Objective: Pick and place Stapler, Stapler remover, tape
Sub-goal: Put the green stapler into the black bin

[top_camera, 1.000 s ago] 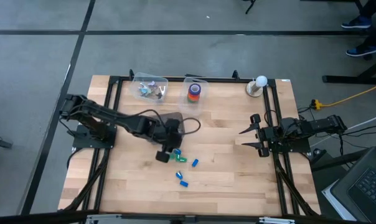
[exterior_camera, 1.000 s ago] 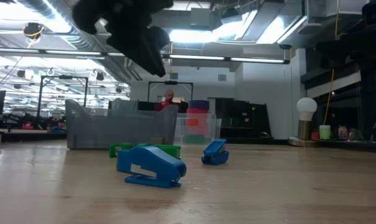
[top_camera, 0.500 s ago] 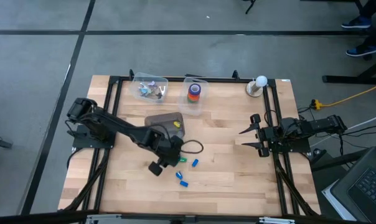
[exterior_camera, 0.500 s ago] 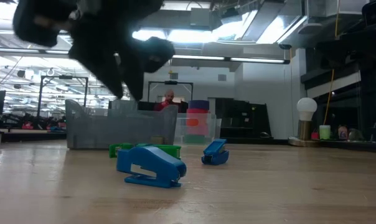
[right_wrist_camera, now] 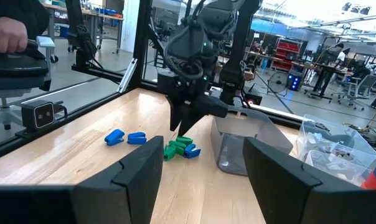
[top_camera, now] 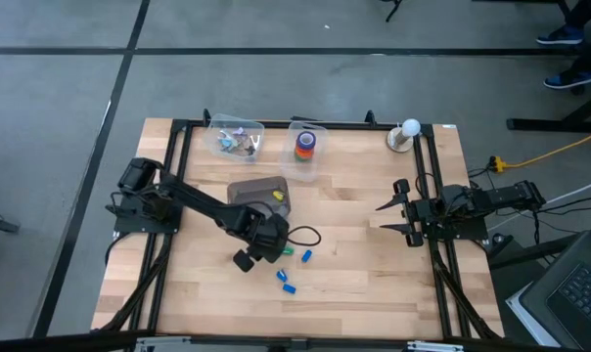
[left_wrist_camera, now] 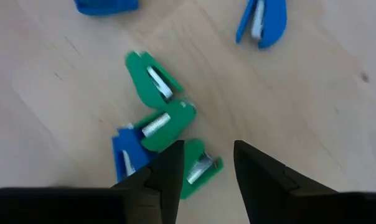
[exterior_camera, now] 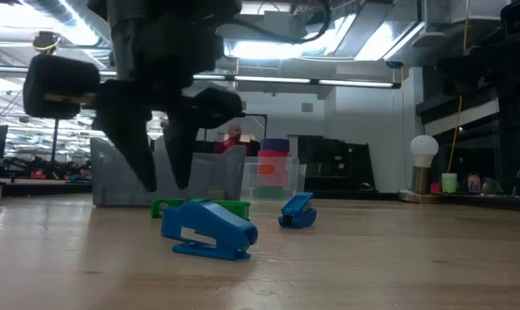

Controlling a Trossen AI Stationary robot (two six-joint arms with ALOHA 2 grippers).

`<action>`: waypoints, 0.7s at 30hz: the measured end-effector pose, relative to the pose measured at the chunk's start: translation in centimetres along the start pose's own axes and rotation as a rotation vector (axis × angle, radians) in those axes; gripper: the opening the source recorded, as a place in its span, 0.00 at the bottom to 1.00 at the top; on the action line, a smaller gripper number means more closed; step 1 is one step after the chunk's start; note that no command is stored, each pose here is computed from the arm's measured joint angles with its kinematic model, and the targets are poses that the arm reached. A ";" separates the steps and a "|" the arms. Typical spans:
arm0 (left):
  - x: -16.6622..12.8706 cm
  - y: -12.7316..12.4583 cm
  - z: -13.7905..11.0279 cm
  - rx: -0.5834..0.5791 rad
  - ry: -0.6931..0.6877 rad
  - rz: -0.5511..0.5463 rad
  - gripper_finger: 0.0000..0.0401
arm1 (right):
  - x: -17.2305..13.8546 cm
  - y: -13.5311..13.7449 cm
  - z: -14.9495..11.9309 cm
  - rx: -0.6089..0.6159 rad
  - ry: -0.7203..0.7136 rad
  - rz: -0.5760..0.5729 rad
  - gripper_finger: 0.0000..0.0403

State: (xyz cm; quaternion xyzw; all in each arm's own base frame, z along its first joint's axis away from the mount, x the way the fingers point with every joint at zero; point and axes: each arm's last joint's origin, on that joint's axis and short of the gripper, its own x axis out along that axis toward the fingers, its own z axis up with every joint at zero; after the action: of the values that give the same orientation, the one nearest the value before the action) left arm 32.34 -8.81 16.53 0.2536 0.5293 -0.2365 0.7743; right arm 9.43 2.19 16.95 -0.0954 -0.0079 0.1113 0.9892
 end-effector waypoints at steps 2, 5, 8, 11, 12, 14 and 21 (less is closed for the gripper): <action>0.2 -0.1 -0.1 0.013 0.017 -0.008 0.36 | 0.0 0.0 0.0 0.000 0.000 0.000 0.56; 0.5 -0.1 -0.3 0.016 0.037 -0.006 0.40 | 0.0 0.0 0.0 0.000 0.000 0.000 0.56; 0.8 0.1 -0.6 0.032 0.048 0.028 0.44 | 0.0 0.0 0.0 0.000 0.000 0.000 0.56; 1.0 0.0 -1.0 0.033 0.065 0.034 0.46 | 0.0 0.0 0.0 0.000 0.000 0.000 0.56; 1.2 0.0 -1.2 0.031 0.068 0.028 0.47 | 0.0 0.0 0.0 0.000 0.000 0.000 0.56; 1.5 -0.2 -1.8 0.028 0.084 0.006 0.48 | 0.0 0.0 0.0 0.000 0.000 0.000 0.56; 2.2 -0.7 -2.6 -0.013 0.072 0.006 0.47 | 0.0 0.0 0.0 0.000 0.000 0.000 0.56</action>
State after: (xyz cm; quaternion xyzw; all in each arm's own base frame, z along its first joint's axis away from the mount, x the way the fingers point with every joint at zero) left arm 30.80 -7.84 13.58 0.2584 0.5576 -0.2216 0.7571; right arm 9.43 2.19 16.95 -0.0956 -0.0078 0.1112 0.9892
